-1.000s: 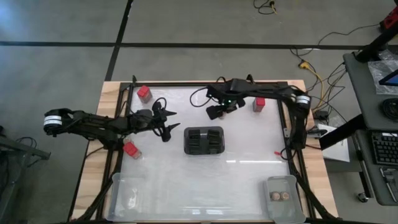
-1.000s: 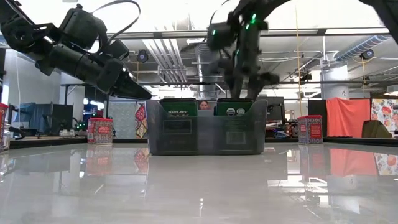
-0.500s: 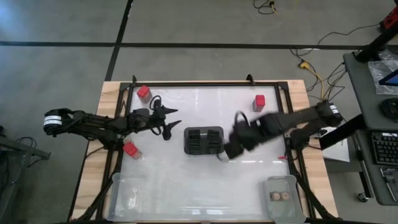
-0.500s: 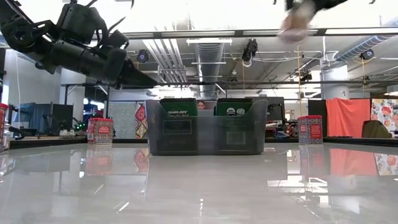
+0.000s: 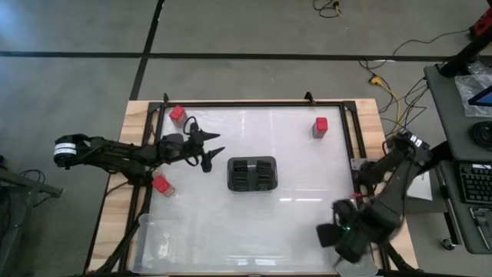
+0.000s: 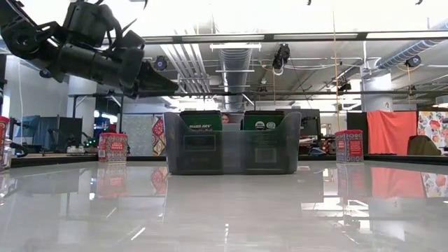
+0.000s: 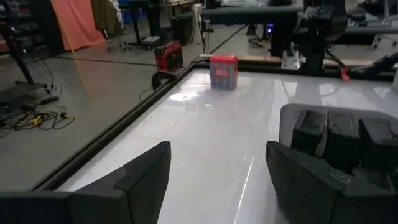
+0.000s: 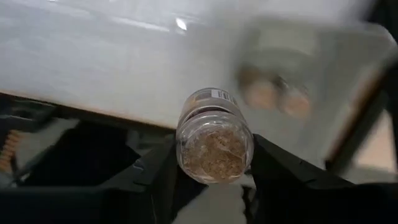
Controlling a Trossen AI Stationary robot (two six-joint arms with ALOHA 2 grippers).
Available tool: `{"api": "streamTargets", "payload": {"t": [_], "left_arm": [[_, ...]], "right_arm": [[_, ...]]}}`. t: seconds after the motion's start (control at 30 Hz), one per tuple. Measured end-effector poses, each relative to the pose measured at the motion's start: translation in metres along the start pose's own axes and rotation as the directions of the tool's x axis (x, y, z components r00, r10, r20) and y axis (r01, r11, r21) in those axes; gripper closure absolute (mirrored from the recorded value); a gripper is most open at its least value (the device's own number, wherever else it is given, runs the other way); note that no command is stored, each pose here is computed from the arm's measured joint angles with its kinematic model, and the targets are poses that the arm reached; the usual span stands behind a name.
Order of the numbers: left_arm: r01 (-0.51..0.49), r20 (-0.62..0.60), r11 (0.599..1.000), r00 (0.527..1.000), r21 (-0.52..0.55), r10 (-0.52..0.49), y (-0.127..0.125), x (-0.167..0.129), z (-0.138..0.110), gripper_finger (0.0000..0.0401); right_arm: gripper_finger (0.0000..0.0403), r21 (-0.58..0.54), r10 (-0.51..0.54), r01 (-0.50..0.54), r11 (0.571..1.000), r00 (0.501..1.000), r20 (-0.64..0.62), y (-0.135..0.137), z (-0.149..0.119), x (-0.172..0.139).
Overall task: Sort spices by type
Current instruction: Put the brown seasoning bottle into the gray bin
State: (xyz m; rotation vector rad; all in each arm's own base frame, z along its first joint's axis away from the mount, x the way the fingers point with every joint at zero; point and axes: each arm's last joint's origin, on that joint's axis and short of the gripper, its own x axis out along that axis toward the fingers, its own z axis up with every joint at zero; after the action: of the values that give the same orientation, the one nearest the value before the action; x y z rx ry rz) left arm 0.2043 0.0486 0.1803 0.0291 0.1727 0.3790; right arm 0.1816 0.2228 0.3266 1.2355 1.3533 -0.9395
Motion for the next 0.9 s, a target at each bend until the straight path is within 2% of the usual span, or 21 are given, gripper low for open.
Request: {"api": "streamTargets", "payload": {"t": [0.17,0.43,0.57,0.73,0.9], "left_arm": [[0.007,0.011,0.999,1.0,-0.043,-0.006,0.0,0.0,0.001,0.0154],[0.006,0.033,1.0,0.999,-0.024,-0.006,0.0,0.0,0.004,0.0154],[0.006,0.032,1.0,0.999,-0.021,-0.006,0.0,0.0,0.004,0.0154],[0.007,0.03,1.0,1.0,-0.017,-0.006,0.0,0.0,0.004,0.0154],[0.007,0.03,1.0,1.0,-0.017,-0.006,0.0,0.0,0.004,0.0154]], "right_arm": [[0.0227,0.008,-0.125,0.126,0.992,0.989,-0.077,-0.008,-0.009,0.018],[0.0229,0.009,-0.236,0.241,0.971,0.959,-0.159,-0.007,-0.016,0.042],[0.0229,-0.004,-0.231,0.234,0.972,0.957,-0.175,-0.004,-0.018,0.05],[0.0221,-0.008,-0.289,0.293,0.956,0.94,-0.183,-0.006,-0.018,0.064],[0.0227,-0.019,-0.291,0.293,0.956,0.938,-0.187,-0.01,-0.014,0.085]]}}
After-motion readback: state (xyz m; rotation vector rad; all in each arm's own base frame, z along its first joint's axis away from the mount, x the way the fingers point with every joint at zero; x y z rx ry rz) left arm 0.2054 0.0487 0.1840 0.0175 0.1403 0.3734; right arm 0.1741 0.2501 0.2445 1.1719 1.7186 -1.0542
